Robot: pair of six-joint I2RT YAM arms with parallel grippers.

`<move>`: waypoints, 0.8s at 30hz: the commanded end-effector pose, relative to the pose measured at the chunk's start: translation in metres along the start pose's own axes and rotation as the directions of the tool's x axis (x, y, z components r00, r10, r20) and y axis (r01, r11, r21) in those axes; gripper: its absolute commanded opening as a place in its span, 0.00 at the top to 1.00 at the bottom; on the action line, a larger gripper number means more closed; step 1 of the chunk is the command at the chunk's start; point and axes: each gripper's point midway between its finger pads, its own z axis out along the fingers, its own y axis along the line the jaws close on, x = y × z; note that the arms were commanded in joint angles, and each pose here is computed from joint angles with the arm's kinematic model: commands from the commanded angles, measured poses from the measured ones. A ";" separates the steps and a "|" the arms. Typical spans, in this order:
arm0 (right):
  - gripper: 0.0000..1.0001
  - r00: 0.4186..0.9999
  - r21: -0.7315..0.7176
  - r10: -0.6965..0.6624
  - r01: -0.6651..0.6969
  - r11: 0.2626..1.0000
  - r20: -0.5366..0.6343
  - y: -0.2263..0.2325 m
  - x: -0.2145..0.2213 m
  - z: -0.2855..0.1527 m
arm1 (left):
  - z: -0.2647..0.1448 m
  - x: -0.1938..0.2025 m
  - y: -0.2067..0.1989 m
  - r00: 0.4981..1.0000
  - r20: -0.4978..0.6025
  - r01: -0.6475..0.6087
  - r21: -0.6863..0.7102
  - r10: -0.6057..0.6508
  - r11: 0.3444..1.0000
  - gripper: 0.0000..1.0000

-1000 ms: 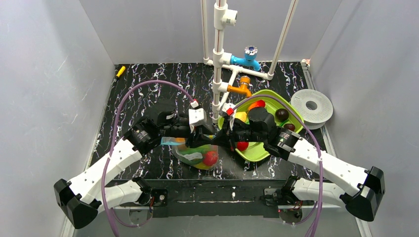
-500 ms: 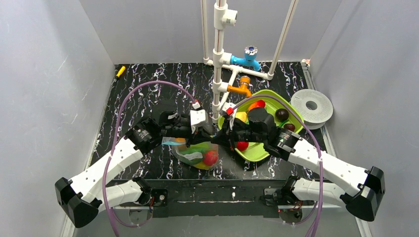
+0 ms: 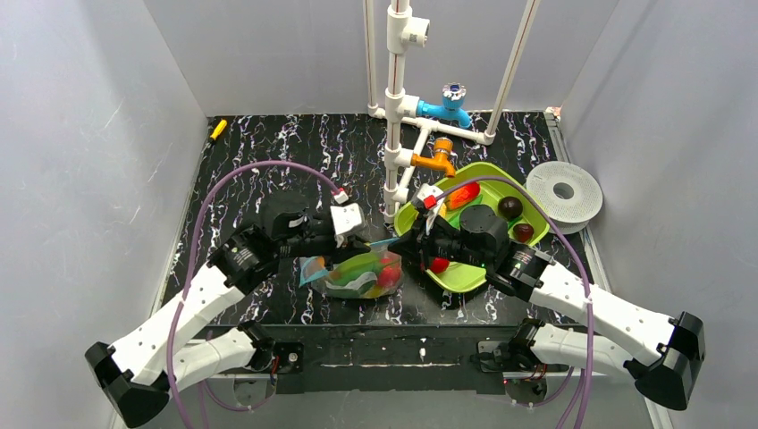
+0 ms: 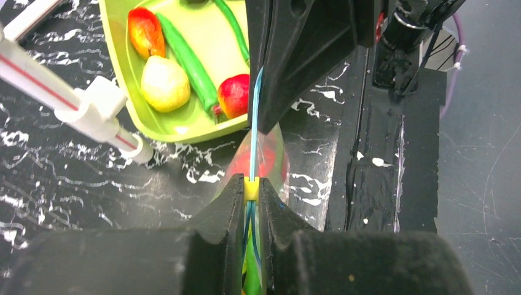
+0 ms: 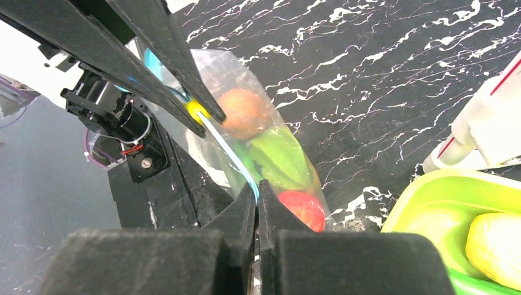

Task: Place the food in the zip-top bag and seal the zipper
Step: Zip the zipper food storage bag at the center of the board.

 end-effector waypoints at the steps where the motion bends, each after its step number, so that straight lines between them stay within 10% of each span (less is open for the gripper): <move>1: 0.99 0.998 0.103 -0.027 0.021 0.994 0.063 -0.019 -0.016 -0.006 | -0.036 0.009 -0.003 0.997 -0.056 0.055 -0.105 -0.061 0.993 1.00; 24: 0.99 0.993 0.316 -0.049 0.013 0.949 0.105 -0.069 -0.020 -0.025 | -0.093 0.028 -0.040 0.972 -0.106 0.190 -0.159 -0.208 0.969 1.00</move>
